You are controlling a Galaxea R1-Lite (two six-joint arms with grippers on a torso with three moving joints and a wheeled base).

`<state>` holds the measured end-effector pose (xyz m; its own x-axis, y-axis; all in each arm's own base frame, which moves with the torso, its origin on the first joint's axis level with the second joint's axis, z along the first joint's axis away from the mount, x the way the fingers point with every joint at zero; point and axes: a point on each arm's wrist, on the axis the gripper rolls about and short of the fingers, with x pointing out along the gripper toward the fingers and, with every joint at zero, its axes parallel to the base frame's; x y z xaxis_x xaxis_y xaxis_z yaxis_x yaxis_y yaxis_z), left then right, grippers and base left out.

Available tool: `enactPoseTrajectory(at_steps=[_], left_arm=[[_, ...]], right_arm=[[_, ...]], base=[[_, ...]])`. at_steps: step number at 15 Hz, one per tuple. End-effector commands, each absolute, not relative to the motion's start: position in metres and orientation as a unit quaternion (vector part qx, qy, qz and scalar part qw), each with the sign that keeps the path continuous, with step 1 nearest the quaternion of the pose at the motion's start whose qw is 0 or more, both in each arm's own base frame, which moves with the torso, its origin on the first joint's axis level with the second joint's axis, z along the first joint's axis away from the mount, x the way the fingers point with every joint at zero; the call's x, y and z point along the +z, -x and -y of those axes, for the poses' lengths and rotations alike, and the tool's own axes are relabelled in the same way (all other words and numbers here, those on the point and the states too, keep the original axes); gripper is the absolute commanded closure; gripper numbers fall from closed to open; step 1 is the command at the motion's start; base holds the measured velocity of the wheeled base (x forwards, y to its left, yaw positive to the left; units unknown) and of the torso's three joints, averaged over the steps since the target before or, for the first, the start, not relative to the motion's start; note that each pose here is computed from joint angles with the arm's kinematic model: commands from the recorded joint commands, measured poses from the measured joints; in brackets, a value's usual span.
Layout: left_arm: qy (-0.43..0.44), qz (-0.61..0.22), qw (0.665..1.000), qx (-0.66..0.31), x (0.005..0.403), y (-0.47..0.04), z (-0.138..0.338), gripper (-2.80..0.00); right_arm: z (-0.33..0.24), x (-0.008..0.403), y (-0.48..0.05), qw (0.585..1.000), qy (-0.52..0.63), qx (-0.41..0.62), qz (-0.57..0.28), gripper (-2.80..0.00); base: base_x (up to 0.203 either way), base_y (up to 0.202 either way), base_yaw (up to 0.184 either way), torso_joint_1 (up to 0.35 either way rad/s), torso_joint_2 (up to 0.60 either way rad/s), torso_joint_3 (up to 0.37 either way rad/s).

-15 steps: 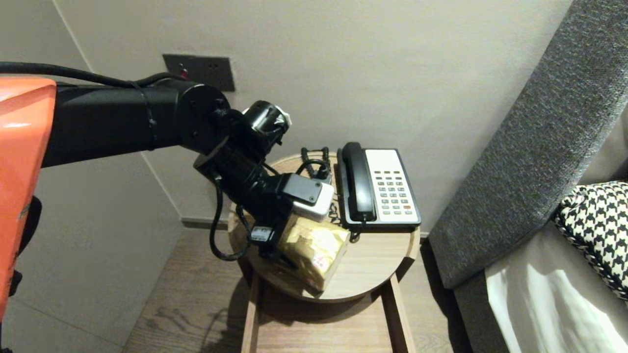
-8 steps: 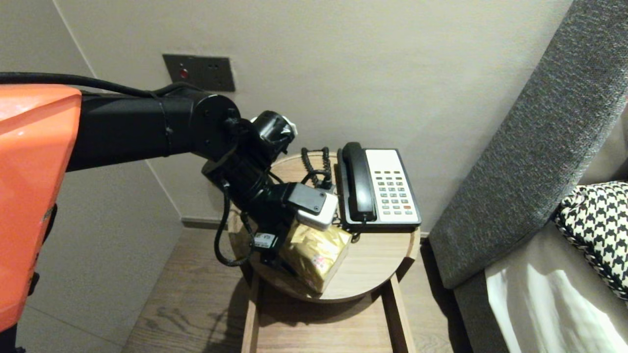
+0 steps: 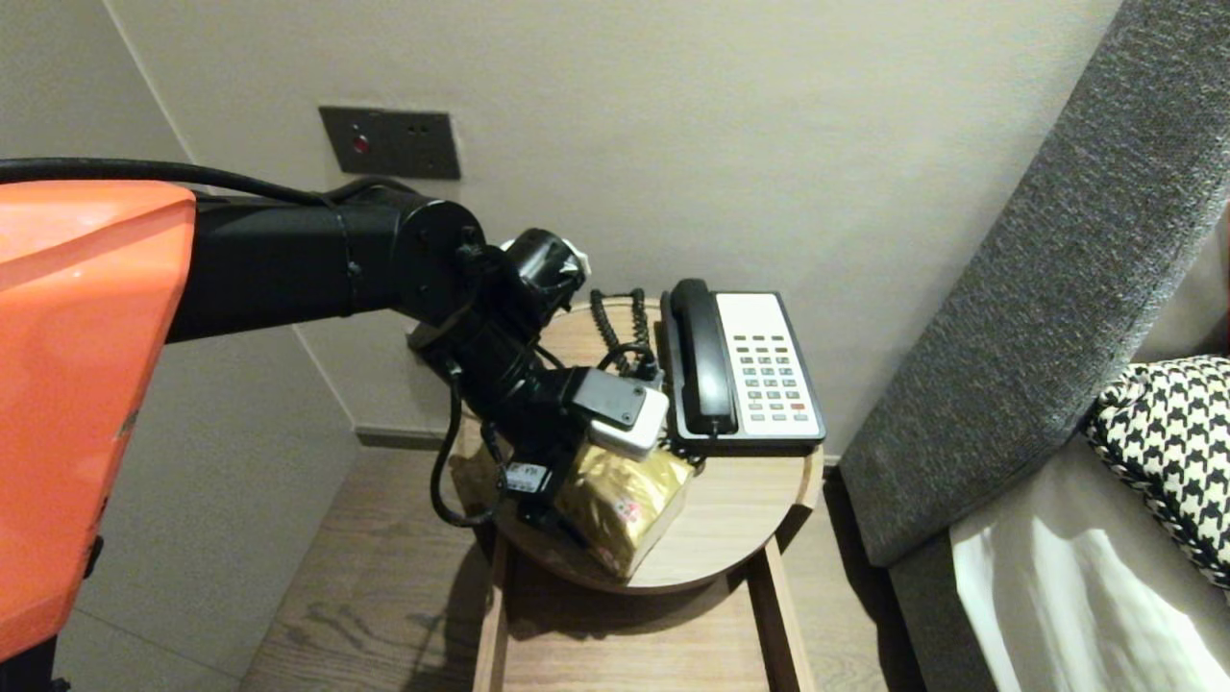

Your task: Put the tissue on the table in the drawer one by one

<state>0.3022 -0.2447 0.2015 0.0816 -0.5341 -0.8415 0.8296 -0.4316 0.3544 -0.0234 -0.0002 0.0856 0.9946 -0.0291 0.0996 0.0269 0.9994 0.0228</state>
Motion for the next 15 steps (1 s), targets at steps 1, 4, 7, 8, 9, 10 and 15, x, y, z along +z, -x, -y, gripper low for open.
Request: enactPoseTrajectory(at_steps=[1, 4, 7, 8, 9, 10, 15], left_arm=[[-0.527, -0.135, 0.51, -0.667, 0.202, -0.3, 0.248, -2.8], [-0.529, -0.124, 0.509, -0.667, 0.208, -0.295, 0.25, -2.8], [-0.53, -0.117, 0.511, -0.667, 0.212, -0.292, 0.251, -2.8], [-0.53, -0.116, 0.511, -0.666, 0.213, -0.291, 0.251, -2.8], [-0.53, -0.116, 0.512, -0.666, 0.214, -0.291, 0.25, -2.8], [-0.531, -0.116, 0.512, -0.666, 0.214, -0.291, 0.25, -2.8], [-0.532, -0.114, 0.513, -0.664, 0.214, -0.292, 0.251, -2.8]], right_arm=[[0.0, 0.075, 0.02, 0.999, -0.011, -0.014, 0.031, 0.0], [0.0, 0.075, 0.02, 0.999, -0.011, -0.014, 0.031, 0.0], [0.0, 0.075, 0.02, 0.999, -0.01, -0.014, 0.031, 0.0], [0.0, 0.075, 0.02, 0.999, -0.011, -0.014, 0.031, 0.0], [0.0, 0.075, 0.02, 0.999, -0.011, -0.014, 0.031, 0.0], [0.0, 0.075, 0.02, 0.999, -0.011, -0.014, 0.031, 0.0], [0.0, 0.075, 0.02, 0.999, -0.011, -0.014, 0.031, 0.0]], base=[[0.0, 0.0, 0.0, 0.0, 0.0, 0.0], [0.0, 0.0, 0.0, 0.0, 0.0, 0.0], [0.0, 0.0, 0.0, 0.0, 0.0, 0.0], [0.0, 0.0, 0.0, 0.0, 0.0, 0.0], [0.0, 0.0, 0.0, 0.0, 0.0, 0.0], [0.0, 0.0, 0.0, 0.0, 0.0, 0.0], [0.0, 0.0, 0.0, 0.0, 0.0, 0.0]])
